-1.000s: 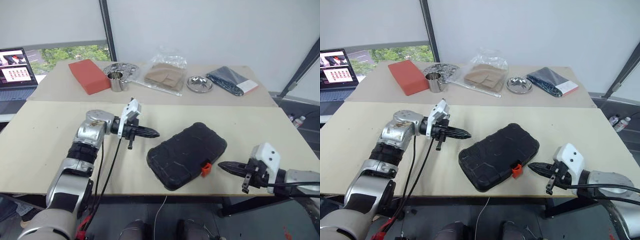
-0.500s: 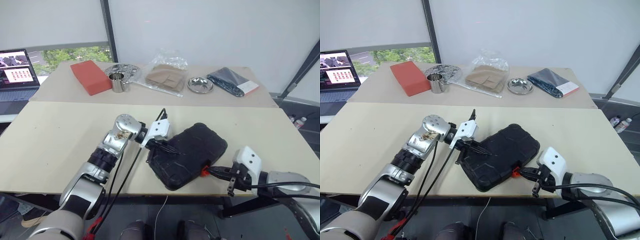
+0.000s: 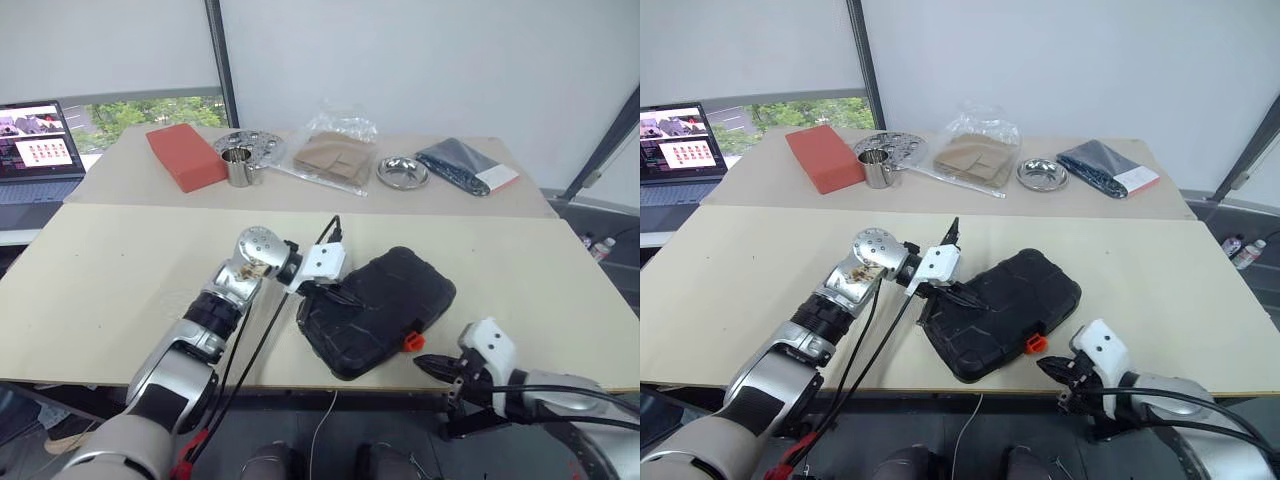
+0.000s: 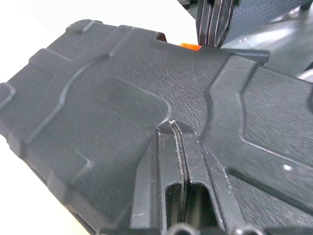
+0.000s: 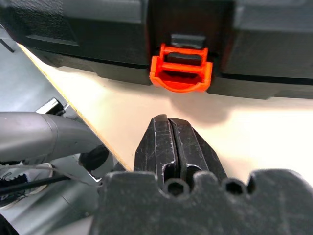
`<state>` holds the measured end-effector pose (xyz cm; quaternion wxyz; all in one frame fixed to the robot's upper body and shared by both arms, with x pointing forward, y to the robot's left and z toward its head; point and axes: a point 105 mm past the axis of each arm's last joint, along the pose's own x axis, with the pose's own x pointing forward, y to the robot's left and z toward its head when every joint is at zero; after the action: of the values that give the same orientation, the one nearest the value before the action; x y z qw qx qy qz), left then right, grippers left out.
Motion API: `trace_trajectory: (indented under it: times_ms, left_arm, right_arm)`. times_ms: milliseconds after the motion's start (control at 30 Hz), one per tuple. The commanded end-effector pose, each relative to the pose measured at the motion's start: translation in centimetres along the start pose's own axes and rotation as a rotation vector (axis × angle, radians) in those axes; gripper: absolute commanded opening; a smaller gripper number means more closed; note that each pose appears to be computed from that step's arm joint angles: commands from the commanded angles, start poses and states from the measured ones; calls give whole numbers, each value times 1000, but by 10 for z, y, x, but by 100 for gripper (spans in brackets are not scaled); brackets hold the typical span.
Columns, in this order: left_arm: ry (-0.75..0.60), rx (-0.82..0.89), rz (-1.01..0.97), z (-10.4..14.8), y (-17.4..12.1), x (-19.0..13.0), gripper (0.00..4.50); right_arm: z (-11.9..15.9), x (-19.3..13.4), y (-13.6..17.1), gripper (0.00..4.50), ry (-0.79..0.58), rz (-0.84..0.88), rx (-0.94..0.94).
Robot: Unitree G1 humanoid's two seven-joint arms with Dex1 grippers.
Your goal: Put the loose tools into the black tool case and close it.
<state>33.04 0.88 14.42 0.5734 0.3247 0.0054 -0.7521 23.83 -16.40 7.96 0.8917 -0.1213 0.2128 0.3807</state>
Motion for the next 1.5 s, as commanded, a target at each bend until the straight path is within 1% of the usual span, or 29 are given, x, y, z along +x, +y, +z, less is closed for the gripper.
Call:
trace_trajectory:
  times_ms: [33,133,200,333,533,667,733,833,900,1167,1267,1333,1400,1433,1500]
  left_arm:
    - [115,24,-62,-25,-14,13,2]
    - [190,151,-79,-38,-20,17,2]
    - [228,194,-112,-47,-26,17,2]
    - [233,179,-129,-53,-29,18,2]
    - [237,150,-127,-59,-30,18,2]
    - [235,141,-126,-60,-30,18,2]
    - [229,133,-127,-59,-30,18,2]
    - [229,129,-129,-59,-30,18,2]
    - [231,127,-133,-60,-31,17,2]
    - [229,97,-110,-61,-29,13,2]
    - [228,54,-61,-62,-23,6,2]
    - [198,-39,8,-62,-16,-7,2]
    - [129,-189,103,-58,-7,-32,53]
    - [100,-239,141,-56,-5,-44,71]
    - [2,-381,251,-48,-8,-94,150]
  right_arm:
    - [23,7,1,0,-75,-1,-66]
    - [41,6,-4,0,-116,-19,-109]
    - [50,4,-8,0,-125,-27,-143]
    - [61,-3,-12,0,-120,-22,-192]
    - [55,-8,-18,0,-75,-12,-221]
    - [54,-6,-25,0,-79,-29,-218]
    - [59,-4,-26,0,-99,-28,-222]
    - [77,-4,-24,0,-162,-18,-219]
    - [83,-4,-25,0,-169,-19,-235]
    - [73,4,-24,0,-133,2,-242]
    - [70,-1,-25,0,-124,3,-232]
    - [66,-9,-24,0,-117,15,-203]
    - [64,-23,-22,60,-118,38,-167]
    - [63,-30,-21,78,-122,50,-152]
    - [68,-56,-23,152,-140,95,-111]
